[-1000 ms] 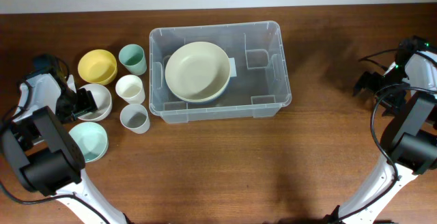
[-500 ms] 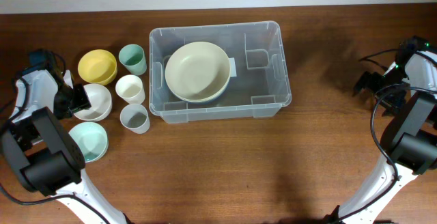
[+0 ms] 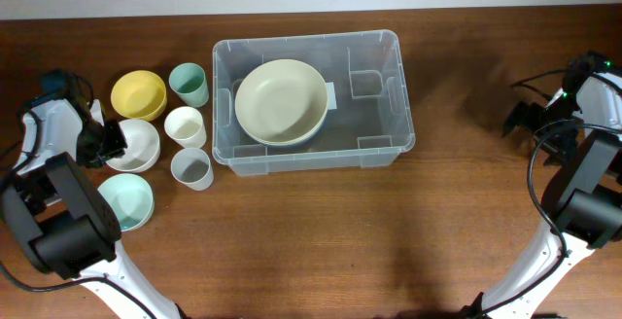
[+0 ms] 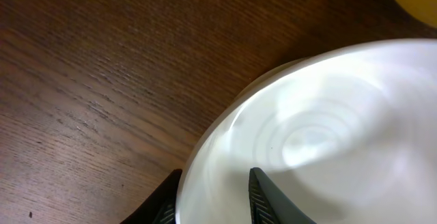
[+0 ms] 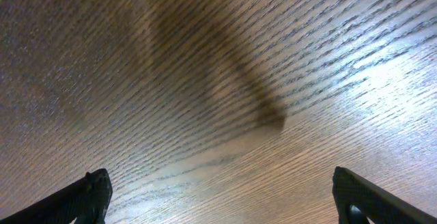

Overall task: Pack container
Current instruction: 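Lower the left gripper onto the white bowl's rim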

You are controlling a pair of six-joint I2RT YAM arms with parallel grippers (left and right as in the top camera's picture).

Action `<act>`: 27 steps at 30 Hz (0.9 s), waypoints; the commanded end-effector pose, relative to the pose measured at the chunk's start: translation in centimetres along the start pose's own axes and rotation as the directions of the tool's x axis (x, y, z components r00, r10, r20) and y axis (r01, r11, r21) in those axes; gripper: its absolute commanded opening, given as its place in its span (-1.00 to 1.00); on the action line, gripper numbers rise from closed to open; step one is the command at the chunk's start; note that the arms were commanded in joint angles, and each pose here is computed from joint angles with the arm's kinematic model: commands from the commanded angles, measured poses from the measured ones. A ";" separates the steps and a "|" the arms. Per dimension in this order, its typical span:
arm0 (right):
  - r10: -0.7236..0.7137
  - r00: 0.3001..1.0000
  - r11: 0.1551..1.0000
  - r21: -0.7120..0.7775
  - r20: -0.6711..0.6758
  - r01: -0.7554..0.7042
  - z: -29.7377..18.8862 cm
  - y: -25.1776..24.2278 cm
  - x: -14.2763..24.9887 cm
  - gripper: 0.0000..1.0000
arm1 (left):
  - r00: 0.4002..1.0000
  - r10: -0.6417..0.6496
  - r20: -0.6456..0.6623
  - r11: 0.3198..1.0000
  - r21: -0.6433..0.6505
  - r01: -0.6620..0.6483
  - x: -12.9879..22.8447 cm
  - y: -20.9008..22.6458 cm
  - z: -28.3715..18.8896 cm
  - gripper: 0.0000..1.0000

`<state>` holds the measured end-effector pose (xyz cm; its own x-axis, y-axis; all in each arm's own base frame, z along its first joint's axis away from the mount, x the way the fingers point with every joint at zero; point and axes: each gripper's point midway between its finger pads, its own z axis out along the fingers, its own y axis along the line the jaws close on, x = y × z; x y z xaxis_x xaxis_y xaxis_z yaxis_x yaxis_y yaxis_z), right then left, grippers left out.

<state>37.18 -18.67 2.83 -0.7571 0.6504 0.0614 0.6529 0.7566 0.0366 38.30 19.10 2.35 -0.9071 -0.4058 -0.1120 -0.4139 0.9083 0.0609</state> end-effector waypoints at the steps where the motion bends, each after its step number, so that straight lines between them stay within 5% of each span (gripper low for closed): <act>1: -0.001 1.000 1.000 -0.002 0.014 0.001 -0.6 -0.3 -0.1 0.98 | 1.000 0.002 0.018 1.000 0.009 -0.003 -0.8 -0.1 -0.4 -0.37; 8: -0.001 1.000 1.000 -0.002 0.014 0.001 -0.6 -0.3 -0.1 0.98 | 0.999 0.002 0.032 1.000 -0.010 -0.001 -1.5 0.3 -1.5 -0.48; 15: -0.001 1.000 1.000 -0.002 0.014 0.001 -0.6 -0.3 -0.1 0.98 | 1.000 0.000 0.022 1.000 -0.021 0.001 -1.3 0.6 -1.7 -0.97; 27: -0.001 1.000 1.000 -0.002 0.014 0.001 -0.6 -0.3 -0.1 0.98 | 1.000 0.001 0.005 1.000 -0.021 -0.001 -0.9 0.6 -1.7 -0.99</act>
<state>37.18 -18.67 2.83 -0.7571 0.6504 0.0614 0.6529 0.7566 0.0366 38.83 19.50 4.03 -0.9063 -0.4050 -0.1210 -0.4147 0.9073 0.0690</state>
